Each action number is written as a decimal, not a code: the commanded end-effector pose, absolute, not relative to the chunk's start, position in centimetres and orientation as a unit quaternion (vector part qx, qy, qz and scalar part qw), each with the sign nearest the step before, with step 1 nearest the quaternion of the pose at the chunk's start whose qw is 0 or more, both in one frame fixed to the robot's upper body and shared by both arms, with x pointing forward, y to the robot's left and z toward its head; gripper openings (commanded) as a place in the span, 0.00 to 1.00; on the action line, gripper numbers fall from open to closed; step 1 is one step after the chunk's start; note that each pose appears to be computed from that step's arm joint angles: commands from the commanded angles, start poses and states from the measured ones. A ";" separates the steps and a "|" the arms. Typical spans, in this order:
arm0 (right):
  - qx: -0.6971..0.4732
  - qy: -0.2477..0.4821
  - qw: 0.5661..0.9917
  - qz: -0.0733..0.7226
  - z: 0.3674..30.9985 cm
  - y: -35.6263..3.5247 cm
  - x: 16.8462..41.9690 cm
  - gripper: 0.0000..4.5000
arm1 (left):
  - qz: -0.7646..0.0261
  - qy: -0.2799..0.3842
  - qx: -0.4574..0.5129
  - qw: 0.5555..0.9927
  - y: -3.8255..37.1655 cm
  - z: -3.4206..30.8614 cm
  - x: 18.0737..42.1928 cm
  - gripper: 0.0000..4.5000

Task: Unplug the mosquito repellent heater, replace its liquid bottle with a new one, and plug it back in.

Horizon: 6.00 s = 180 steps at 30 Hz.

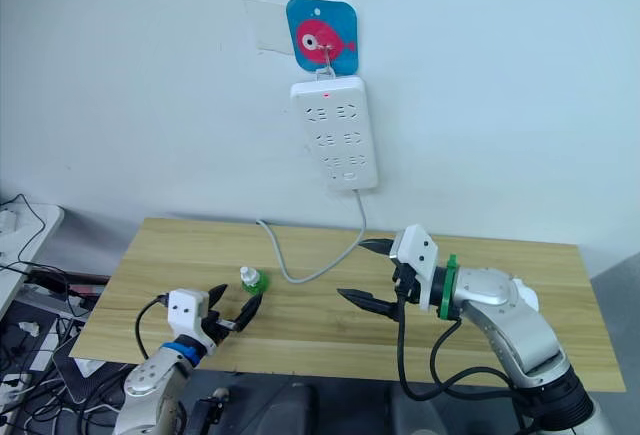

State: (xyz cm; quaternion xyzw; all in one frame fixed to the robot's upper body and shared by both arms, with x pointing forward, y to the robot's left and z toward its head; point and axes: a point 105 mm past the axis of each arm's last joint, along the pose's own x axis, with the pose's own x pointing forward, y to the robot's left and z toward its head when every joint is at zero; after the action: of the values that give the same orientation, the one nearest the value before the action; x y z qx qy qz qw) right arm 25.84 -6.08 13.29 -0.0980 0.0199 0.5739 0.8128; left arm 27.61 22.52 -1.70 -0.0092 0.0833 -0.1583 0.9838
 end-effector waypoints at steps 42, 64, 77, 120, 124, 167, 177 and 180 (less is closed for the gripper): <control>-0.106 0.030 0.826 0.553 15.6 -7.3 25.8 1.00 | -0.076 0.048 0.033 0.995 22.7 -3.2 31.2 0.50; -0.121 0.013 0.861 0.493 15.8 -5.4 27.0 1.00 | -0.701 0.031 0.181 0.689 5.9 12.2 31.6 0.50; -0.095 0.019 0.881 0.463 14.9 -5.5 27.2 0.56 | -0.702 0.007 0.157 0.695 4.7 13.0 32.0 0.50; -0.103 0.016 0.854 0.509 15.6 -7.4 23.2 1.00 | -0.769 -0.039 0.166 0.616 3.8 13.6 30.9 0.50; -0.112 -0.009 0.898 0.425 14.7 -6.6 24.5 1.00 | -0.758 -0.038 0.165 0.630 3.7 13.4 31.1 0.50; -0.070 -0.045 0.907 0.412 13.5 -7.9 25.0 0.58 | -0.763 -0.028 0.174 0.622 3.6 12.9 31.0 0.50; -0.059 -0.051 0.902 0.425 13.8 -6.8 24.7 0.00 | -0.765 -0.029 0.175 0.619 3.4 12.7 30.8 0.50; -0.064 -0.049 0.902 0.425 13.9 -6.7 24.7 0.00 | -0.765 -0.029 0.175 0.619 3.5 12.7 30.8 0.50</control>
State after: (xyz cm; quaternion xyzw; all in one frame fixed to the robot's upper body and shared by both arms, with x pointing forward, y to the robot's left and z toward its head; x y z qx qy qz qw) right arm 24.96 -7.27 12.92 -0.0602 -0.0296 0.4192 0.9054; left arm 31.59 4.52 11.84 0.1673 -0.0007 -0.7482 0.6421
